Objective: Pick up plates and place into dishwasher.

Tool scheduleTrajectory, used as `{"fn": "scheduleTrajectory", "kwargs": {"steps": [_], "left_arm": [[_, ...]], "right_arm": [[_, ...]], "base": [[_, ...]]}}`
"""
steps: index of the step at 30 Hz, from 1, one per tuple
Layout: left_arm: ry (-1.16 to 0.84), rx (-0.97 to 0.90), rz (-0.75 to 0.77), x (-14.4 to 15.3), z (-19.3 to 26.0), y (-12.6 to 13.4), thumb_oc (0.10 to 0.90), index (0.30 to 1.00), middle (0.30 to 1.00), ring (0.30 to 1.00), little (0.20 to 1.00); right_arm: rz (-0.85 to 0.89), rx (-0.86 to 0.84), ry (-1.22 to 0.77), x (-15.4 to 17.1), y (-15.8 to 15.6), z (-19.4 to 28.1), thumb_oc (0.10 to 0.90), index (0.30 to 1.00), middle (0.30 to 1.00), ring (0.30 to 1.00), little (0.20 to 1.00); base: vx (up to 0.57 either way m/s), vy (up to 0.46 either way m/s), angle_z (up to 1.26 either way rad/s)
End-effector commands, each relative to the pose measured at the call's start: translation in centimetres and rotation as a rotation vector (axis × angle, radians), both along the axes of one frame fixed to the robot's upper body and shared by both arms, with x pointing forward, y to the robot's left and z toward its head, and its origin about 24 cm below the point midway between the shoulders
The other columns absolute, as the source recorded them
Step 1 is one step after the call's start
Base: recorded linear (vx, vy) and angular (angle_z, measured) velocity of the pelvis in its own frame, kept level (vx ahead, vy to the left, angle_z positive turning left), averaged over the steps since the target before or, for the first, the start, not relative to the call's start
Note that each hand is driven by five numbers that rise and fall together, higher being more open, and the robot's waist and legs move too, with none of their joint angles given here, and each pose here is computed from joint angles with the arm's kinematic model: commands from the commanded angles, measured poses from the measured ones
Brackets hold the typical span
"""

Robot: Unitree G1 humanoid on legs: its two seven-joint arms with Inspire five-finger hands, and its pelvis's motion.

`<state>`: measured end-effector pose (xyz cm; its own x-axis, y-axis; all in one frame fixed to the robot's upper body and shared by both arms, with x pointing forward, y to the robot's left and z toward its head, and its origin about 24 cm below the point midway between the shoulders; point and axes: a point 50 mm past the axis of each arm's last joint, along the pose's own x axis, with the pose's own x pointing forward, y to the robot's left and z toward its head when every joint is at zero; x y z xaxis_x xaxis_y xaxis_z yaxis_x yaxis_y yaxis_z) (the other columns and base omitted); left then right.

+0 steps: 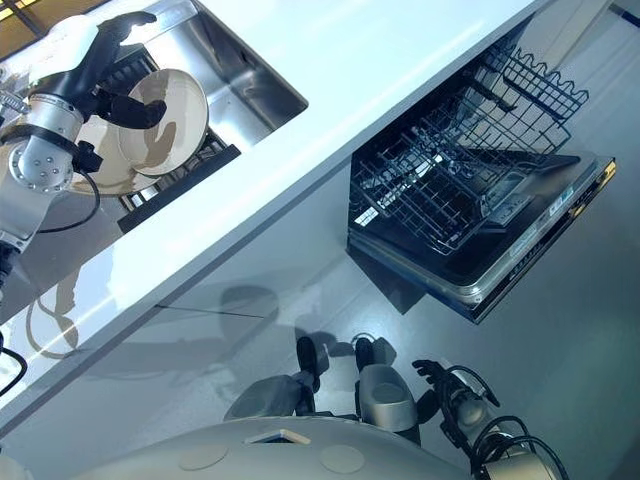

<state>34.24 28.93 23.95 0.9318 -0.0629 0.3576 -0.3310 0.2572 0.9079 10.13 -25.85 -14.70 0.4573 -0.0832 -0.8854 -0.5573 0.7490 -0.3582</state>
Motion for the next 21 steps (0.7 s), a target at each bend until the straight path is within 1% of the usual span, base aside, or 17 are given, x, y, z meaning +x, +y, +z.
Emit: {"fn": "scheduleTrajectory", "kwargs": {"steps": [1, 4, 7, 13, 15, 16, 21], "left_arm": [[-0.377, -0.013, 0.053, -0.7, 8.4, 0.3, 0.8, 0.9, 0.9, 0.9, 0.9], [-0.41, 0.008, 0.09, -0.6, 8.4, 0.8, 0.8, 0.9, 0.9, 0.9, 0.9], [-0.391, 0.051, 0.108, -0.5, 8.2, 1.0, 0.8, 0.9, 0.9, 0.9, 0.9], [-0.305, 0.27, 0.101, -0.2, 8.0, 0.5, 0.8, 0.9, 0.9, 0.9, 0.9], [-0.245, 0.402, 0.091, 0.0, 8.2, 0.0, 0.8, 0.9, 0.9, 0.9, 0.9], [-0.213, 0.5, 0.088, 0.2, 8.3, -0.3, 0.8, 0.9, 0.9, 0.9, 0.9], [-0.198, 0.666, 0.071, 0.3, 9.0, -1.3, 0.8, 0.9, 0.9, 0.9, 0.9]], "right_arm": [[-0.026, -0.06, -0.021, -0.6, -2.8, 0.9, 0.8, 0.9, 0.9, 0.9, 0.9], [-0.027, -0.061, -0.019, -0.6, -2.9, 1.0, 0.8, 0.9, 0.9, 0.9, 0.9], [-0.024, -0.064, -0.015, -0.7, -2.9, 1.0, 0.8, 0.9, 0.9, 0.9, 0.9], [-0.013, -0.076, -0.01, -0.8, -3.3, 1.2, 0.8, 0.9, 0.9, 0.9, 0.9], [-0.009, -0.083, -0.012, -0.6, -3.7, 1.3, 0.8, 0.9, 0.9, 0.9, 0.9], [-0.008, -0.087, -0.014, -0.4, -4.0, 1.5, 0.8, 0.9, 0.9, 0.9, 0.9], [-0.015, -0.096, -0.024, 0.3, -4.7, 2.0, 0.8, 0.9, 0.9, 0.9, 0.9]], "base": [[0.04, 0.015, -0.11], [0.05, 0.015, -0.1], [0.06, 0.024, -0.01], [0.04, 0.034, -0.05], [0.02, 0.053, -0.03], [0.01, 0.052, 0.01], [-0.01, 0.04, -0.01]]}}
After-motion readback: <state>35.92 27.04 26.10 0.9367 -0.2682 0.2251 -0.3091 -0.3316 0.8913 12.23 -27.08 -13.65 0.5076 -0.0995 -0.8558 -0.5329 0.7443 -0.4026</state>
